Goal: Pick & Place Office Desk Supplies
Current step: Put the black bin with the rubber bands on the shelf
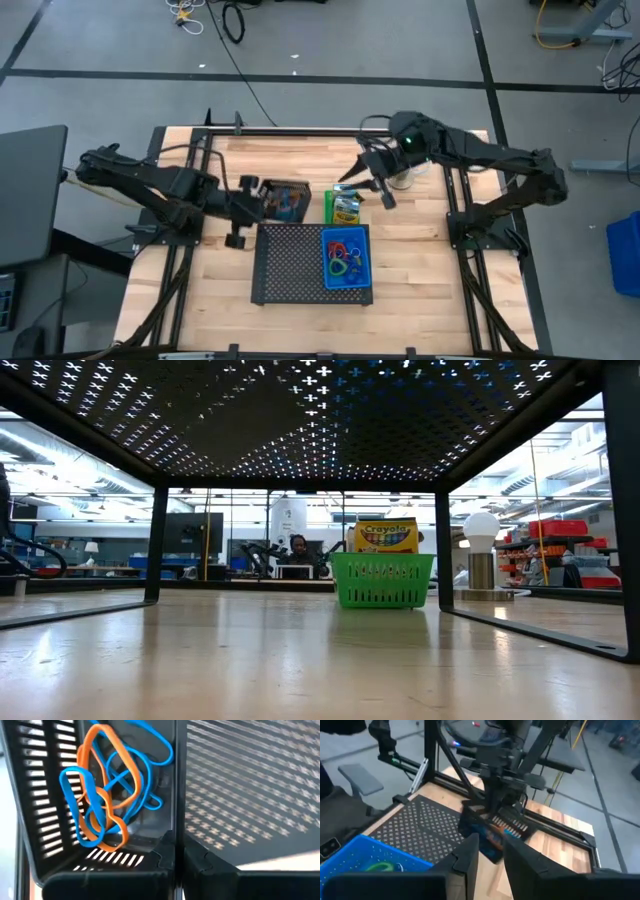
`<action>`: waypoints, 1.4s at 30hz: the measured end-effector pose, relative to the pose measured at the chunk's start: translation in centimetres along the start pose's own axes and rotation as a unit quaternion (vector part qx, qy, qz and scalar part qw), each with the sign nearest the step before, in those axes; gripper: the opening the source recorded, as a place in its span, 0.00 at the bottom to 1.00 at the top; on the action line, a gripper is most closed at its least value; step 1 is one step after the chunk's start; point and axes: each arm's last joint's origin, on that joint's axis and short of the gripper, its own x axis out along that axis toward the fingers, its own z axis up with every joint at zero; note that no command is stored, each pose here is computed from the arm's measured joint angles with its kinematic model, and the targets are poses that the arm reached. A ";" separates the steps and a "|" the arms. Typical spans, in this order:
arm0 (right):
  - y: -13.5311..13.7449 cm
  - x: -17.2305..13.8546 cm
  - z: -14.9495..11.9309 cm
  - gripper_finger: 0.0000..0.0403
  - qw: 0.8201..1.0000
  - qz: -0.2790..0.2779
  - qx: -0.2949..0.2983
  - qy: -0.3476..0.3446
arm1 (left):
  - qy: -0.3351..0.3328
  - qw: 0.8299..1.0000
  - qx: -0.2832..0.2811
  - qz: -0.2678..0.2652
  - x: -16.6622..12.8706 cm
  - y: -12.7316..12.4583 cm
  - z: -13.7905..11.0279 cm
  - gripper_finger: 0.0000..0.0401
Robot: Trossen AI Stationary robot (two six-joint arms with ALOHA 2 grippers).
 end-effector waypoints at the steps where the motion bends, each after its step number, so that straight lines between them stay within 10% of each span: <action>1: 0.3 -0.1 -0.6 0.24 1.000 -0.005 -0.002 -0.009 | 0.002 1.000 0.017 -0.007 0.1 -0.4 0.1 0.02; 13: 5.1 -1.4 -6.0 0.24 0.993 -0.105 0.012 -0.054 | 0.009 0.978 0.170 -0.124 1.1 -3.0 0.3 0.02; 42: 9.5 -0.4 -4.8 0.24 0.989 -0.135 0.037 -0.050 | -0.021 0.847 0.487 -0.213 3.3 -4.5 0.5 0.02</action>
